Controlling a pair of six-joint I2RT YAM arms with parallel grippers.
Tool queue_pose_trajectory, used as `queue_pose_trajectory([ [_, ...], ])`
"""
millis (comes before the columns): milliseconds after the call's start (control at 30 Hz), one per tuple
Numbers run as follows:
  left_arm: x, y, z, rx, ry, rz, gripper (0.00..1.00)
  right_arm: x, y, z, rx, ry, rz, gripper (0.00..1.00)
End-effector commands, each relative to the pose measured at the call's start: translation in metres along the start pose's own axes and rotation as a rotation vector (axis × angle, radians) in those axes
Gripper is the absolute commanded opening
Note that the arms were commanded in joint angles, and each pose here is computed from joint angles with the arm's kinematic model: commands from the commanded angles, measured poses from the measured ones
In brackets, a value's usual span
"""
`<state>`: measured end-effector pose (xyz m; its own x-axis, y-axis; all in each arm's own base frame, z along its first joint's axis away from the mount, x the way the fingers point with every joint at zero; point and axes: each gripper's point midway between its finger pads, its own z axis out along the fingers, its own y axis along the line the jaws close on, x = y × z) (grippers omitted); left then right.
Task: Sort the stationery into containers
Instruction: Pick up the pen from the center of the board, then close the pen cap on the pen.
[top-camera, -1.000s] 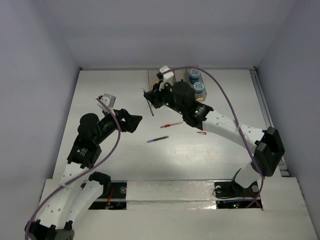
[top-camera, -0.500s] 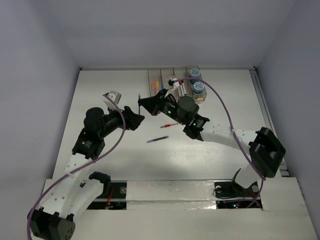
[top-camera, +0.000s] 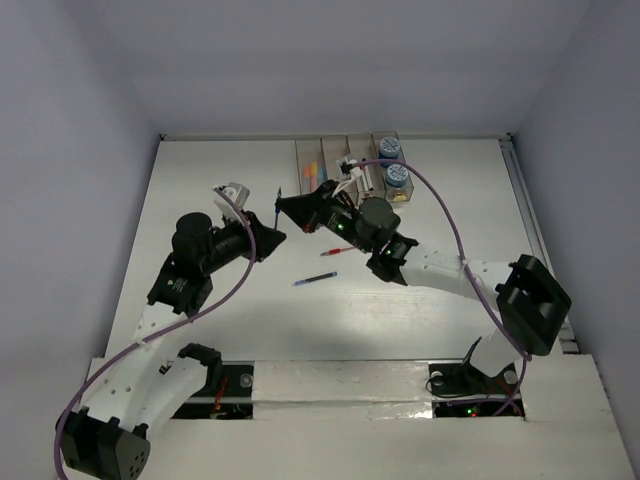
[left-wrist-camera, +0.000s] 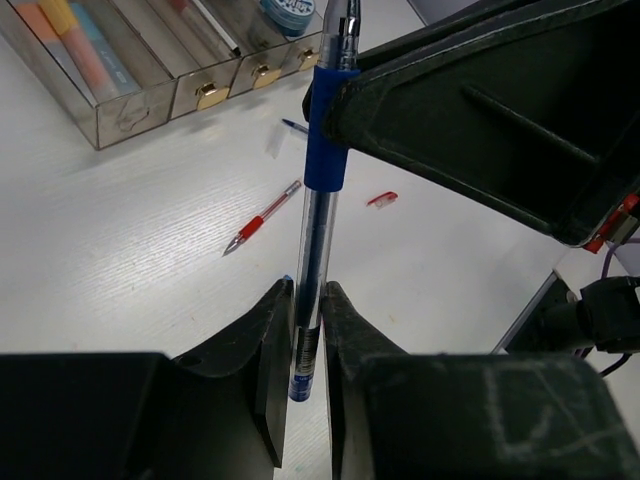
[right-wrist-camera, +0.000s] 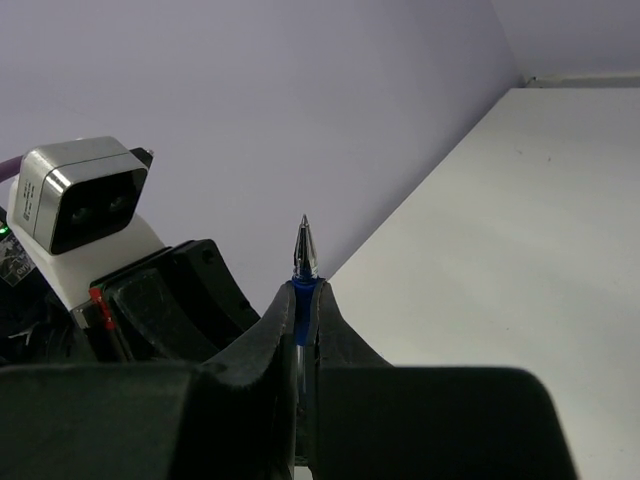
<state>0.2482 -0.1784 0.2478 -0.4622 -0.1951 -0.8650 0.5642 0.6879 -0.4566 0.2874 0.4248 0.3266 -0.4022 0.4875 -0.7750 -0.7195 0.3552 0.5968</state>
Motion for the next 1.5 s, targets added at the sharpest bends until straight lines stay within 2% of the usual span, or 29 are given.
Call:
queue_pose_trajectory([
  [0,-0.02,0.0,-0.003,-0.012,-0.08,0.035,0.0,-0.024,0.02,-0.004,-0.032,-0.048,-0.034,0.0],
  [33,-0.021,0.0,-0.004,-0.011,-0.083,0.036,0.0,-0.029,0.027,-0.001,-0.043,-0.043,-0.048,0.09],
  [67,-0.021,-0.001,-0.005,-0.012,-0.086,0.038,0.0,-0.029,0.027,0.001,-0.034,-0.024,-0.064,0.32],
  [100,-0.024,-0.003,-0.007,-0.01,-0.098,0.047,0.0,-0.019,0.016,-0.001,0.02,0.041,-0.081,0.41],
  [133,-0.025,-0.003,-0.009,-0.013,-0.104,0.049,0.0,-0.03,0.017,-0.004,0.045,0.024,-0.111,0.47],
  [167,-0.026,-0.002,-0.01,-0.022,-0.111,0.053,0.0,-0.03,0.016,-0.01,0.06,0.036,-0.123,0.61],
  [200,-0.029,-0.004,-0.014,-0.021,-0.125,0.061,0.0,-0.033,0.003,-0.018,0.115,0.039,-0.135,0.67],
  [267,-0.032,-0.005,-0.017,-0.029,-0.14,0.068,0.0,-0.047,-0.011,-0.041,0.149,0.031,-0.161,0.71],
  [367,-0.037,-0.007,-0.024,-0.035,-0.167,0.085,0.0,-0.06,-0.036,-0.074,0.242,0.031,-0.196,0.69],
  [433,-0.04,-0.01,-0.029,-0.038,-0.187,0.098,0.0,-0.043,-0.074,-0.097,0.375,0.102,-0.207,0.67],
  [467,-0.042,-0.01,-0.031,-0.043,-0.198,0.102,0.0,-0.046,-0.098,-0.108,0.452,0.11,-0.205,0.57],
  [567,-0.044,-0.011,-0.038,-0.055,-0.214,0.112,0.0,-0.017,-0.158,-0.142,0.644,0.241,-0.156,0.51],
  [600,-0.046,-0.013,-0.042,-0.053,-0.226,0.119,0.0,-0.013,-0.183,-0.158,0.733,0.274,-0.137,0.35],
  [633,-0.047,-0.014,-0.043,-0.056,-0.229,0.12,0.0,0.0,-0.201,-0.164,0.774,0.316,-0.115,0.3],
  [767,-0.048,-0.012,-0.05,-0.099,-0.246,0.139,0.0,0.006,-0.247,-0.178,0.886,0.347,-0.079,0.25],
  [933,-0.048,-0.019,-0.056,-0.09,-0.256,0.154,0.0,0.015,-0.283,-0.18,0.948,0.397,-0.042,0.29],
  [1100,-0.049,-0.024,-0.059,-0.086,-0.268,0.163,0.0,0.048,-0.301,-0.171,0.912,0.477,0.038,0.46],
  [1200,-0.048,-0.027,-0.059,-0.074,-0.264,0.166,0.0,0.061,-0.311,-0.17,0.915,0.495,0.087,0.52],
  [1333,-0.047,-0.029,-0.06,-0.068,-0.263,0.169,0.0,0.06,-0.323,-0.162,0.925,0.445,0.118,0.56],
  [1467,-0.048,-0.029,-0.06,-0.072,-0.267,0.169,0.0,0.051,-0.341,-0.171,0.999,0.396,0.118,0.56],
])
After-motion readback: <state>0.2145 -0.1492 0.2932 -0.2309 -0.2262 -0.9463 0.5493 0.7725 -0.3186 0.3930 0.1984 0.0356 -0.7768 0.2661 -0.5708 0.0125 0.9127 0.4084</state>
